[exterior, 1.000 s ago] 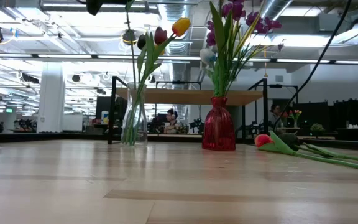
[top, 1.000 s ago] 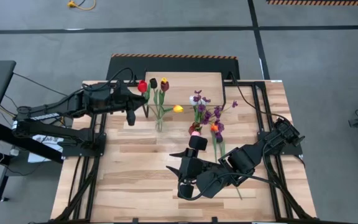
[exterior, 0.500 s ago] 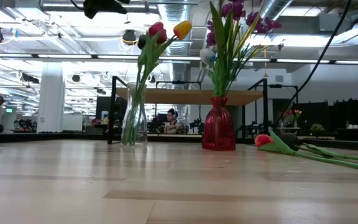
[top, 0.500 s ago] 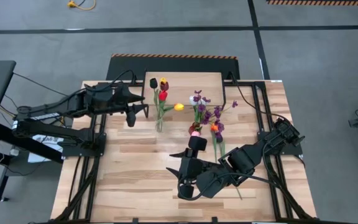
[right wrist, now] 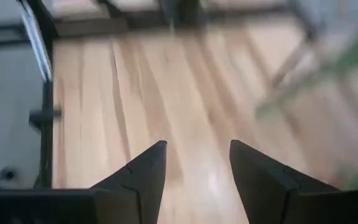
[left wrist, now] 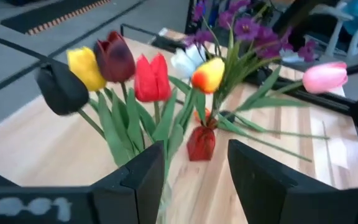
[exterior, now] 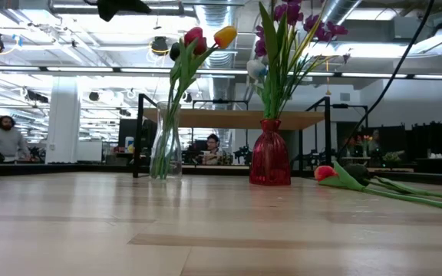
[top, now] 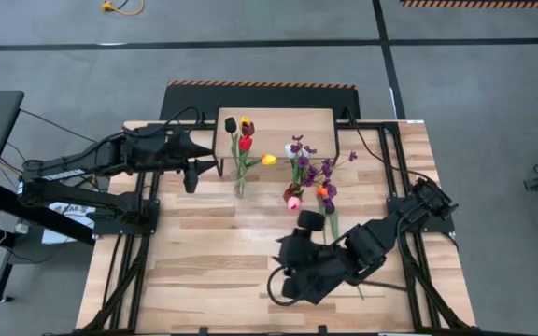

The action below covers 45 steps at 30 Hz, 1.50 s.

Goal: Pick and place flowers into a vace then onto a shelf
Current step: Put the black flower into the transparent vase

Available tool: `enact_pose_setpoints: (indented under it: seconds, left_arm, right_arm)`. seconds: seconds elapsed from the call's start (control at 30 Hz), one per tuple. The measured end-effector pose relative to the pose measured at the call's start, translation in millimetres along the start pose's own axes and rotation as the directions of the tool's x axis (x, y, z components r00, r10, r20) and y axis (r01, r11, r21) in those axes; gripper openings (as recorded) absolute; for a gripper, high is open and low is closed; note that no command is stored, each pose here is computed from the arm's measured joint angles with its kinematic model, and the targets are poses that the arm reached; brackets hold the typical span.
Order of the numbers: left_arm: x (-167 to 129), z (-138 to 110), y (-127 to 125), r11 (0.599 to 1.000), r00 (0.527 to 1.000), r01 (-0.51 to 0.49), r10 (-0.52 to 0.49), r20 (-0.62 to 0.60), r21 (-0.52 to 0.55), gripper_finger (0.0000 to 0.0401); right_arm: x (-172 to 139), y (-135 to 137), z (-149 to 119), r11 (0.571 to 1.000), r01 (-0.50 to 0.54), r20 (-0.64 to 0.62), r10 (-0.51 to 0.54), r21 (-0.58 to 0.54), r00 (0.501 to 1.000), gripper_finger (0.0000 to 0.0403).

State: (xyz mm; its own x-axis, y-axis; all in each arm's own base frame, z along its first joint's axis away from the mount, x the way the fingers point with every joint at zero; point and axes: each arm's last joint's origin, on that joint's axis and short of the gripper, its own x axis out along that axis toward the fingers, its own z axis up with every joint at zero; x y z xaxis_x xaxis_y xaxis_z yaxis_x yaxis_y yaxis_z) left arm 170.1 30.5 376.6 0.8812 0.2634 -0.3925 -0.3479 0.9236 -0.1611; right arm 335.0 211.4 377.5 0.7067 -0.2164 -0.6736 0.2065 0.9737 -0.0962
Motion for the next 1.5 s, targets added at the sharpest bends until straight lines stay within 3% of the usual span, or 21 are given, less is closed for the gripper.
enact_pose_setpoints:
  seconds: [0.1,0.23,0.53,0.77,0.9,1.13,1.33,1.5]
  left_arm:
    - [0.4,-2.1,-0.3,1.0,1.0,0.008,-0.007,-0.022,0.003,0.0165]
    - [2.4,-3.4,-2.0,1.0,0.999,0.014,-0.013,-0.038,0.009,0.0165]
    - [4.3,-4.1,-3.0,1.0,0.999,0.017,-0.017,-0.046,0.011,0.0165]
    - [4.4,-4.1,-3.1,1.0,0.999,0.017,-0.017,-0.046,0.012,0.0165]
    - [4.3,-4.1,-3.1,1.0,0.999,0.017,-0.017,-0.046,0.012,0.0165]
    - [4.3,-4.1,-3.1,1.0,0.999,0.018,-0.017,-0.046,0.012,0.0165]
    - [4.4,-4.1,-3.1,1.0,0.999,0.017,-0.017,-0.046,0.012,0.0165]
    - [4.3,-4.1,-3.1,1.0,0.999,0.017,-0.017,-0.046,0.012,0.0165]
  right_arm:
    - [-1.0,-2.3,-18.6,0.992,0.039,-0.158,-0.02,0.12,0.987,0.0166]
    - [-0.7,0.4,-46.2,0.962,0.169,-0.293,-0.101,0.215,0.951,0.0163]
    - [21.7,11.7,-113.9,0.866,0.416,-0.425,-0.278,0.277,0.861,0.0159]
    - [49.5,0.9,-164.5,0.745,0.6,-0.521,-0.401,0.294,0.753,0.0159]
    - [65.7,-7.9,-184.1,0.708,0.646,-0.552,-0.428,0.287,0.715,0.0159]
    - [97.9,-27.4,-208.3,0.7,0.662,-0.576,-0.434,0.269,0.693,0.0159]
    - [115.8,-50.7,-224.5,0.686,0.701,-0.648,-0.447,0.194,0.617,0.0159]
    - [132.1,-63.3,-238.8,0.722,0.666,-0.696,-0.382,0.186,0.608,0.0159]
